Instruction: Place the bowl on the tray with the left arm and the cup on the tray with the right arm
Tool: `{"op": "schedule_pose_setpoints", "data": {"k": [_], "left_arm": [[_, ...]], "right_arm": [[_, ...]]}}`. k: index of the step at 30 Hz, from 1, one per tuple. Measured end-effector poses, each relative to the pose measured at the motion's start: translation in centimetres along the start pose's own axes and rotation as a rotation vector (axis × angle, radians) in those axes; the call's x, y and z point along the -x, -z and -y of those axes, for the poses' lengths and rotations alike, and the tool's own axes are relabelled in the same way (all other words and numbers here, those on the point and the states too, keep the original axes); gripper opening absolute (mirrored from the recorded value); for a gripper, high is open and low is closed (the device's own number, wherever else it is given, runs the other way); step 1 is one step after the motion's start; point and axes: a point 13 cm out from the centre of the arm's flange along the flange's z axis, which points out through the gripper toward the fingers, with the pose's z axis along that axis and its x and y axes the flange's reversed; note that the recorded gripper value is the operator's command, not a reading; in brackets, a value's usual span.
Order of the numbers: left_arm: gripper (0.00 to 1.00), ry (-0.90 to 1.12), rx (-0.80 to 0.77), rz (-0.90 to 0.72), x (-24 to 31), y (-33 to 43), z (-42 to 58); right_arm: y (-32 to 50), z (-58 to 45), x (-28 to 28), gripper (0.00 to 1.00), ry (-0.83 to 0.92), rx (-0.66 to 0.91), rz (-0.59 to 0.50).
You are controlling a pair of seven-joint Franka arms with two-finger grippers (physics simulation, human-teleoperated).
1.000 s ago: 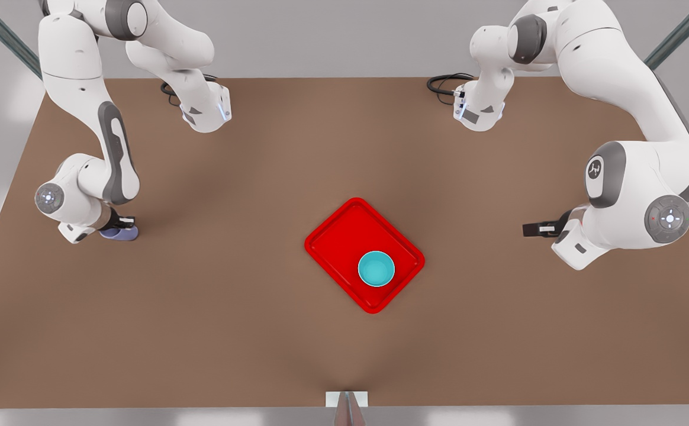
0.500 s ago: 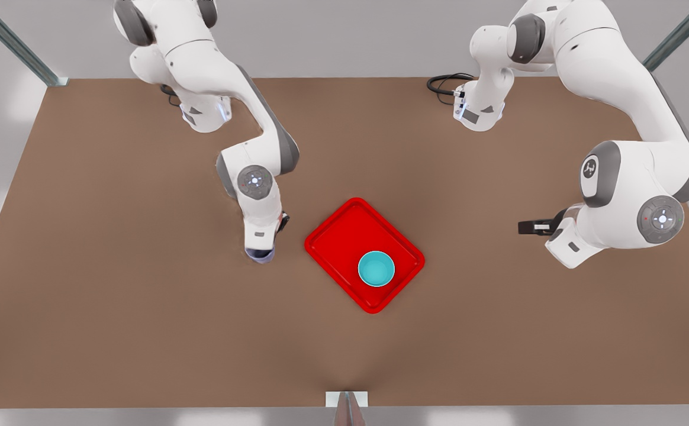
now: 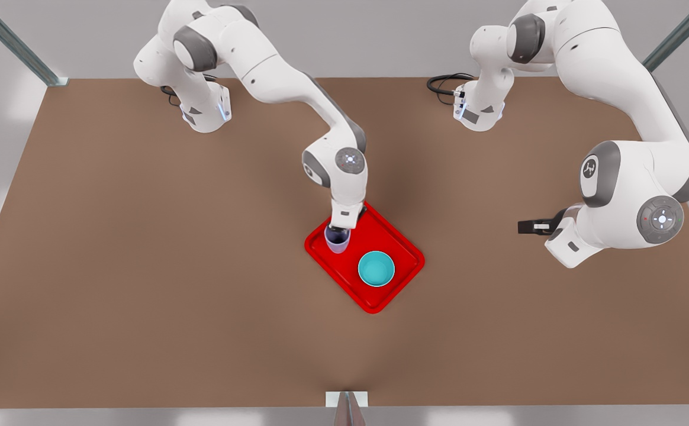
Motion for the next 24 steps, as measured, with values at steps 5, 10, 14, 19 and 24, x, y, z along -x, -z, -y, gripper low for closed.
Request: {"op": "schedule_pose_setpoints", "data": {"k": [5, 10, 14, 19, 24], "left_arm": [[1.0, -0.001, -0.001, 0.0, 0.0, 0.0, 0.0], [1.0, -0.002, -0.001, 0.0, 0.0, 0.0, 0.1], [1.0, -0.002, -0.001, 0.0, 0.0, 0.0, 0.1], [1.0, -0.006, -0.001, -0.001, 0.0, 0.0, 0.2], [1.0, -0.014, 0.004, -0.003, -0.1, 0.0, 0.5]], "right_arm": [[-1.7, -0.6, 0.7, 1.0, -0.071, 0.005, 0.036], [-1.3, -0.3, 1.4, 1.0, -0.171, -0.013, 0.067], [2.3, -0.6, 2.3, 1.0, -0.238, 0.033, 0.094], [18.2, 18.5, -0.4, 1.0, -0.467, 0.041, -0.008], [28.7, 44.4, -15.7, 1.0, -0.675, -0.061, -0.164]]}}
